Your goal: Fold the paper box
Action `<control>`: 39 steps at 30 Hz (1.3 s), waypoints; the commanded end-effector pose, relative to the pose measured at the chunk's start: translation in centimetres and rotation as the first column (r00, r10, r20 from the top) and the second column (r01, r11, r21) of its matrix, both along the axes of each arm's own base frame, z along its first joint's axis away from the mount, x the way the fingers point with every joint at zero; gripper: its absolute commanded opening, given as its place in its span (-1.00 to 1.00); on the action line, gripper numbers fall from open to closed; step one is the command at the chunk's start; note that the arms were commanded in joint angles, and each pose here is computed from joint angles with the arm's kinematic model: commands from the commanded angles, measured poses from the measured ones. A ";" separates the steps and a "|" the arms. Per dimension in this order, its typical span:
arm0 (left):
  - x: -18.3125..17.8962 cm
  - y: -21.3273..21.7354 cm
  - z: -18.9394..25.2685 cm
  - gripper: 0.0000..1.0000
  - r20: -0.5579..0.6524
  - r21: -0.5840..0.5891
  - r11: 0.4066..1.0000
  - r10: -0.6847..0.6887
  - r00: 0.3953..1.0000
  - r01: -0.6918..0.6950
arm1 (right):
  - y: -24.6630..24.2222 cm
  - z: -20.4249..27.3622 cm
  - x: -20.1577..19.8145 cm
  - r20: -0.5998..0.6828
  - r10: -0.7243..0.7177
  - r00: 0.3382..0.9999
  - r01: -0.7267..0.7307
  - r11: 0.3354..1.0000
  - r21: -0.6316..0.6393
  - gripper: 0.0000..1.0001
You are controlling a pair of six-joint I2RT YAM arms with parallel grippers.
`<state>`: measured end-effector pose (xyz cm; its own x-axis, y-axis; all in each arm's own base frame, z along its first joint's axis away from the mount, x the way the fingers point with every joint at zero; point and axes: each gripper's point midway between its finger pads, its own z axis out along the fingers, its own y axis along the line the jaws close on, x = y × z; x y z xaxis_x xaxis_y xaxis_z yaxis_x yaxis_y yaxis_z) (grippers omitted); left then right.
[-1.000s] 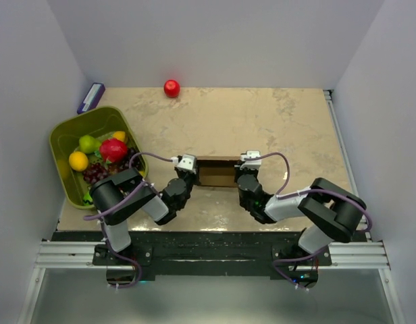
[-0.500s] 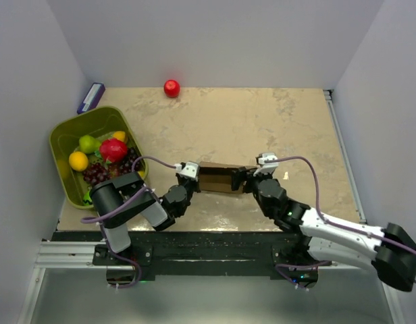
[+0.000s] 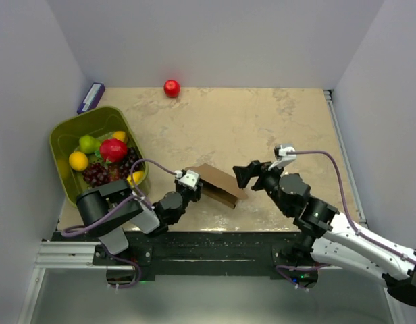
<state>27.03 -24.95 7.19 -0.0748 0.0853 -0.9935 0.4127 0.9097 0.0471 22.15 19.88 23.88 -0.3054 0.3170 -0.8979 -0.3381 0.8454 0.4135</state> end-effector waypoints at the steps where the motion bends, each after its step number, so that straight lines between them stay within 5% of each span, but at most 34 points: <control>1: -0.8 -0.5 5.3 0.15 0.112 -0.156 0.986 -0.041 0.993 0.058 | 2.5 1.6 1.0 -0.038 0.025 0.999 -0.024 1.000 0.019 0.74; 6: -2.2 0.2 5.9 0.46 0.096 -0.165 0.981 -0.085 0.992 0.100 | 4.7 1.1 2.3 -0.068 0.024 0.997 -0.023 1.000 0.017 0.70; 15: -5.6 1.0 4.1 0.61 -0.088 -0.208 0.963 -0.192 0.977 0.170 | 9.7 -1.7 1.9 -0.163 0.181 0.970 -0.172 0.983 0.068 0.40; 25: -11.0 -1.2 6.8 0.99 -0.206 -0.227 0.871 -0.480 0.853 0.435 | 10.7 -5.1 0.8 -0.250 0.229 0.941 -0.213 0.973 0.091 0.13; 34: -7.2 -0.4 14.9 1.00 -0.190 -0.326 0.893 -0.384 0.903 0.311 | 9.6 -8.3 0.2 -0.317 0.192 0.929 -0.183 0.981 0.059 0.11; 39: -4.6 -1.7 17.2 0.96 -0.185 -0.383 0.853 -0.447 0.875 0.355 | 9.0 -9.3 -0.1 -0.339 0.177 0.924 -0.169 0.984 0.053 0.11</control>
<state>21.43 -25.49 22.85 -0.3180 -0.1433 -0.9372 0.6702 0.6652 -0.3291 22.23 29.06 14.66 -0.6380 0.2208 -0.7377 -0.3340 0.7838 0.5235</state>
